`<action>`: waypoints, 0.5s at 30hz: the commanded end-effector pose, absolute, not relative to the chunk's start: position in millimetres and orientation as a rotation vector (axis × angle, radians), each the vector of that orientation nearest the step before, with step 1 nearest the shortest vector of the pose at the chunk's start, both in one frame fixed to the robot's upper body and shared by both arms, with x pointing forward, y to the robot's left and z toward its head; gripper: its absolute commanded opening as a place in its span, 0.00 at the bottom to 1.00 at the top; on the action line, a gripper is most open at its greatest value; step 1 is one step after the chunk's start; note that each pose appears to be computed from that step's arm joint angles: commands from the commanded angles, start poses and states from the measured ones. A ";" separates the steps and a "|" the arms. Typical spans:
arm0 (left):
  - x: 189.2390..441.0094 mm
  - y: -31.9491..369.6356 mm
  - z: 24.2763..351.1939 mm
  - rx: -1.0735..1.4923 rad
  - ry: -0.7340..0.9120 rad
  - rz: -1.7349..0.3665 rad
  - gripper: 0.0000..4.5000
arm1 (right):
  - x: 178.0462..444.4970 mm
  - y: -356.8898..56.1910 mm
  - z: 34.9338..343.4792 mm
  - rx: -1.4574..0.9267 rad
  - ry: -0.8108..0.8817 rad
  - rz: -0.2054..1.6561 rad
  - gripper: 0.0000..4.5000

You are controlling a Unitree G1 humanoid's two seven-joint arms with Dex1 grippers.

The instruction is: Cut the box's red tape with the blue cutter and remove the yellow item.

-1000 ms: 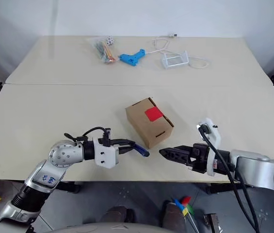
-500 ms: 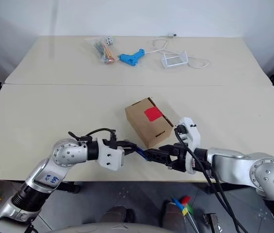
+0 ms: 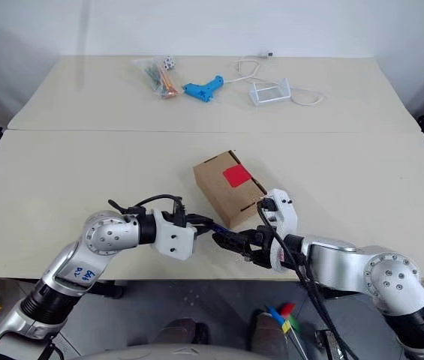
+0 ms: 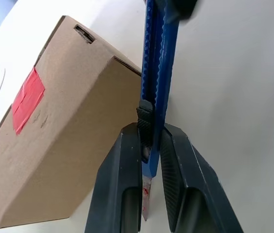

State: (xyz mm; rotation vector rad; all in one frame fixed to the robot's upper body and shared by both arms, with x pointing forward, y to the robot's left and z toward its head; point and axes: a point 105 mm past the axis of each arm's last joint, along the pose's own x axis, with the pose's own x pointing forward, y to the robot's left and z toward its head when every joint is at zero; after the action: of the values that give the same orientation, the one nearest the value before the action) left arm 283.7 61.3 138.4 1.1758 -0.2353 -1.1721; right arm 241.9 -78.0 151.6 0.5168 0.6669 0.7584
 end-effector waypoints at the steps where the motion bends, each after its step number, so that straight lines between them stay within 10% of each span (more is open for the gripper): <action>1: 286.0 65.8 140.1 1.200 -0.233 -1.133 0.09 | 242.5 -76.0 163.2 0.611 0.610 0.773 1.00; 15: 289.5 64.2 143.5 1.202 -0.249 -1.105 0.09 | 244.5 -80.4 153.5 0.602 0.653 0.740 0.88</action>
State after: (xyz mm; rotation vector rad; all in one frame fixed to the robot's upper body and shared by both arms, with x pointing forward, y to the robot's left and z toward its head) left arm 285.5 61.0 139.7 1.1817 -0.2462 -1.1463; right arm 247.6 -82.3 147.7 0.5904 0.6668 0.7169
